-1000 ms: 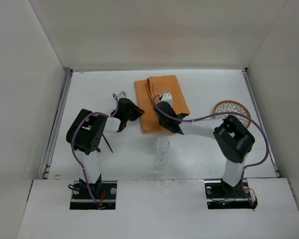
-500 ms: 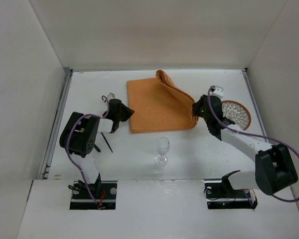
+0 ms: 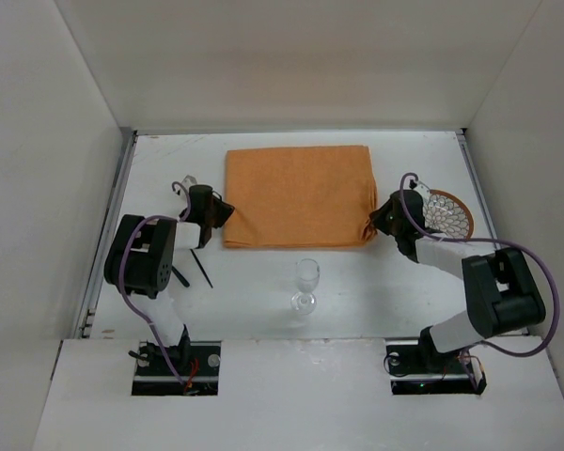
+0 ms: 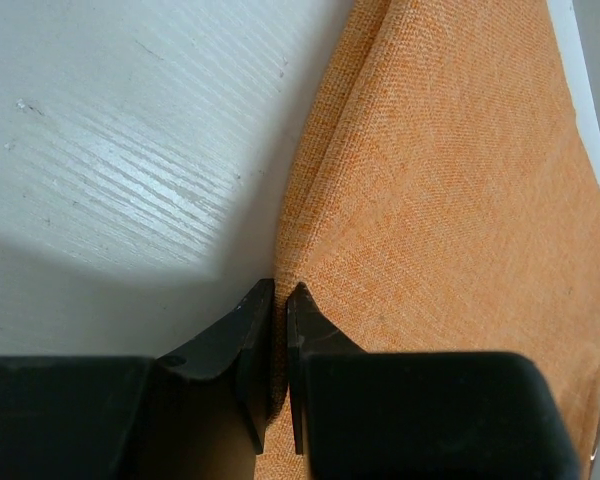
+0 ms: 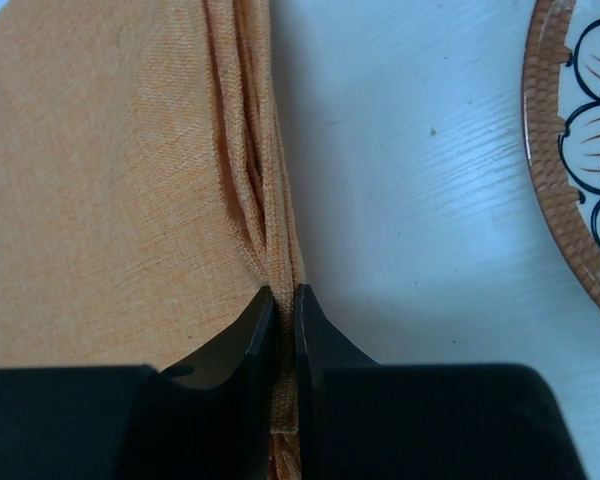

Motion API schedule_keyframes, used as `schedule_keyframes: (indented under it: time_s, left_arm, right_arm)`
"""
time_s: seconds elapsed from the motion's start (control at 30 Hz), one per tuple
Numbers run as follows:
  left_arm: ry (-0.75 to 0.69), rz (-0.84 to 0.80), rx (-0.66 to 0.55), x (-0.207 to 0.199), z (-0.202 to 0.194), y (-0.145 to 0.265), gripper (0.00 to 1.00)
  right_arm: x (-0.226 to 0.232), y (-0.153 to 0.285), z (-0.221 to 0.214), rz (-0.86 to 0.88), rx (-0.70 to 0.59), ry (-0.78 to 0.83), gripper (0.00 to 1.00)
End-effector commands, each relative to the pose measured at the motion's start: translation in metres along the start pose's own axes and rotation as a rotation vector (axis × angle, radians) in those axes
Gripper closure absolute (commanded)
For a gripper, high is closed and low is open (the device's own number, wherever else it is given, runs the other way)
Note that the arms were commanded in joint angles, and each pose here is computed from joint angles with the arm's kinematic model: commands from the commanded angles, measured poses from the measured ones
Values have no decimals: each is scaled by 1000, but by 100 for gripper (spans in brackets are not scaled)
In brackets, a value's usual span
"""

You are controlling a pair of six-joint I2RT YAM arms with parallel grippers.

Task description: Set the dinner table for one person

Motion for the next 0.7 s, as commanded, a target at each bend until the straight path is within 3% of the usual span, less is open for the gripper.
schedule_keyframes:
  time_s: [0.0,0.43,0.5,0.6,0.67]
  left_arm:
    - [-8,119,-37,23,5,-7,96]
    - [-49,105,-55,-13,26,-31,93]
    - [-61,99,-54,-18,25,-32,87]
    - [-70,102,-74,-20,30,-26,70]
    - [-70,96,-86,-21,32,-18,58]
  right_arm:
    - [6,-10,23,37,-93,-75,91]
    - [4,-32,62,16,-132,-159,84]
    - [5,-35,66,25,-129,-170,73]
    - [8,-37,66,39,-117,-165,49]
    - [8,-34,65,47,-120,-168,39]
Point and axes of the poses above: each gripper's point midway between its finger pads, its own y axis back along the fingers, its own x axis along the line the jaws close on, z = x × y, the point moved 5 cm from there along y, back along the fingers, and after that the axes turned 7 degrees about -y, right-handed, at the moved point
